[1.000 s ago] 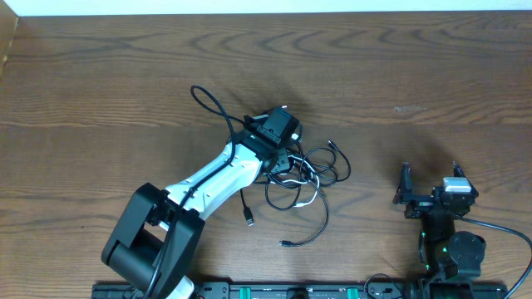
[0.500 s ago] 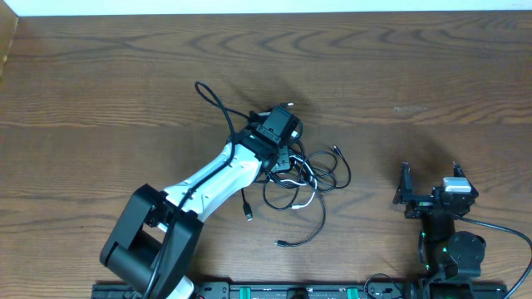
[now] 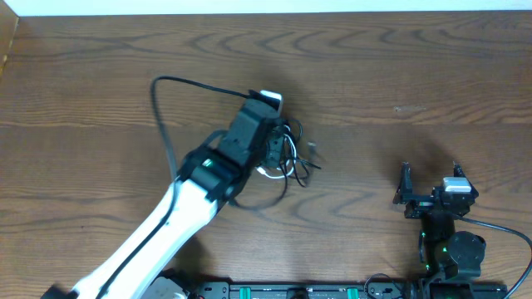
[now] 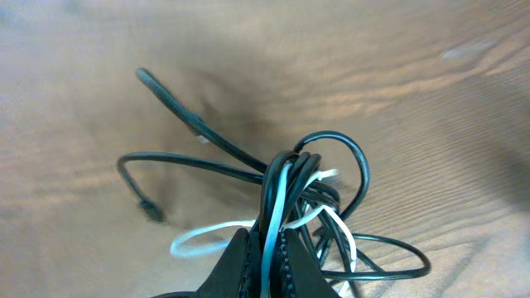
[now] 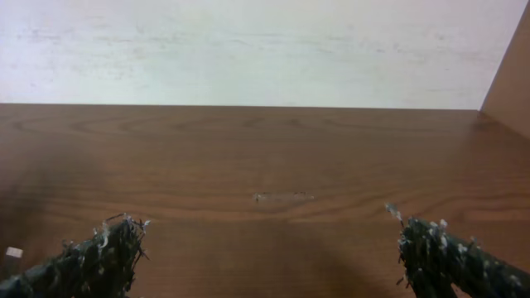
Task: Untangle cables
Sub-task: 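Lift the cable bundle with the left gripper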
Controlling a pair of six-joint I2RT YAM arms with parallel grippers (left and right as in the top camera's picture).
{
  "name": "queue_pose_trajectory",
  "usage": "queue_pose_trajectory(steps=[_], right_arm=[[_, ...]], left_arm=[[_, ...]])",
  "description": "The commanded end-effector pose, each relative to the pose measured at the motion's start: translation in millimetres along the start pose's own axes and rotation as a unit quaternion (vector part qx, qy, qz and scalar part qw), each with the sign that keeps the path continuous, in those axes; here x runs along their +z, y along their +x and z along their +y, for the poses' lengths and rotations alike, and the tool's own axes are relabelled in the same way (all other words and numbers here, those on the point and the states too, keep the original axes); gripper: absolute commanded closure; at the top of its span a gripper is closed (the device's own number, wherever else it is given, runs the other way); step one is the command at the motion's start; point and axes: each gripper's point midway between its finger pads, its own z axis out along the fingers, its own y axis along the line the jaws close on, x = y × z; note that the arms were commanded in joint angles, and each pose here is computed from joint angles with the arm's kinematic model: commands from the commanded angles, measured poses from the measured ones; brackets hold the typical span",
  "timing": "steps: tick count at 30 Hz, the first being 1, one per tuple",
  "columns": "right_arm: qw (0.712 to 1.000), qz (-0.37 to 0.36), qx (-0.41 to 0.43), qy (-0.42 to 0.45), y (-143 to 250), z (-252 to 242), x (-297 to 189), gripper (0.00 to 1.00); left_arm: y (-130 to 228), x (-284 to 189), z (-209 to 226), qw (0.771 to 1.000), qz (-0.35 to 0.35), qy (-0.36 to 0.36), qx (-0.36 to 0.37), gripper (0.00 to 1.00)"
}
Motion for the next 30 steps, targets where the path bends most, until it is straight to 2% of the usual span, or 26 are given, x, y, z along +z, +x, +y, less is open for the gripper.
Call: queue_pose_trajectory(steps=[1,10,22,30], right_arm=[[1.0,0.0,0.007,0.001,0.2,-1.0,-0.3,0.01],[1.0,0.0,0.007,0.001,0.2,-1.0,-0.3,0.01],[1.0,-0.014,0.007,-0.016,-6.6,5.0,-0.5,0.01],[0.999,-0.026,0.007,-0.026,-12.3,8.2,-0.9,0.01]], left_arm=[[-27.9,-31.9,-2.0,0.997,-0.056,0.006,0.045,0.92],[-58.0,-72.4,-5.1,0.989,-0.139,0.022,0.034,0.93],[-98.7,-88.5,-14.3,0.973,-0.227,0.042,0.023,0.93],[-96.5,-92.3,-40.1,0.966,-0.224,0.11,0.062,0.93]])
